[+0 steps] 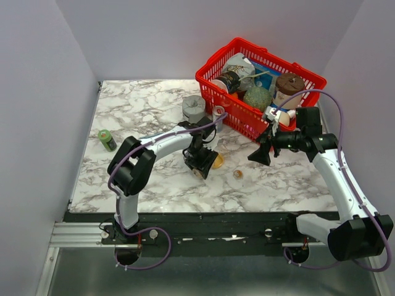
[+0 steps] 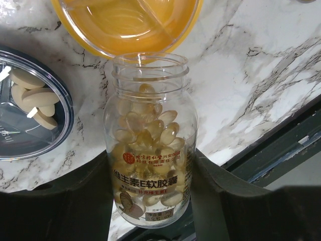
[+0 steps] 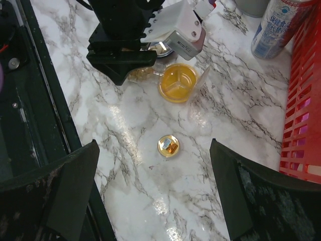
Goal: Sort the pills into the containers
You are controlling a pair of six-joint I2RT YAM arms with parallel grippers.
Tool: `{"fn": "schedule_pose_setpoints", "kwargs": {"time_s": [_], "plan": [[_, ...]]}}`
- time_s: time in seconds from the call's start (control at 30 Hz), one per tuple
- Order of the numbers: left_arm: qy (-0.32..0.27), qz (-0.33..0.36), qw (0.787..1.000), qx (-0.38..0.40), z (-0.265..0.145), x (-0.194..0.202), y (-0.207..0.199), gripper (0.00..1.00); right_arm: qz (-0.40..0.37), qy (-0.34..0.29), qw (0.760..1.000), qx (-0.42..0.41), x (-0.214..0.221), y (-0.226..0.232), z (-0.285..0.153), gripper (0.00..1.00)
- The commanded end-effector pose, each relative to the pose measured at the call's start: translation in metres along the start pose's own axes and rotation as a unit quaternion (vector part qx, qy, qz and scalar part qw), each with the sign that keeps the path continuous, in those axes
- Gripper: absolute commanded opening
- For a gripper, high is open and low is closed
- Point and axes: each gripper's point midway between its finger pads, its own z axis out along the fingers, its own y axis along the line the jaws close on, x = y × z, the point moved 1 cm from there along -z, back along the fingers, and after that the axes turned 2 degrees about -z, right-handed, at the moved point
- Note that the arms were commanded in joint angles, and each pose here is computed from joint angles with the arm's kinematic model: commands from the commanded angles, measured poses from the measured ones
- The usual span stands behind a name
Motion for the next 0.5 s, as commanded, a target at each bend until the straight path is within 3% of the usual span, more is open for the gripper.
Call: {"fn": "schedule_pose_setpoints", "kwargs": {"time_s": [0.0, 0.47], "plan": [[0.022, -0.003, 1.0, 0.003, -0.0012, 0.0032, -0.0048, 0.0, -0.002, -0.011, 1.0, -0.011, -0.0047, 0.0061, -0.0041, 1.0], [0.032, -0.003, 0.999, -0.003, -0.0059, -0.0044, -0.005, 0.0, 0.002, -0.013, 1.0, -0.015, -0.0044, 0.0069, -0.0047, 1.0]]}}
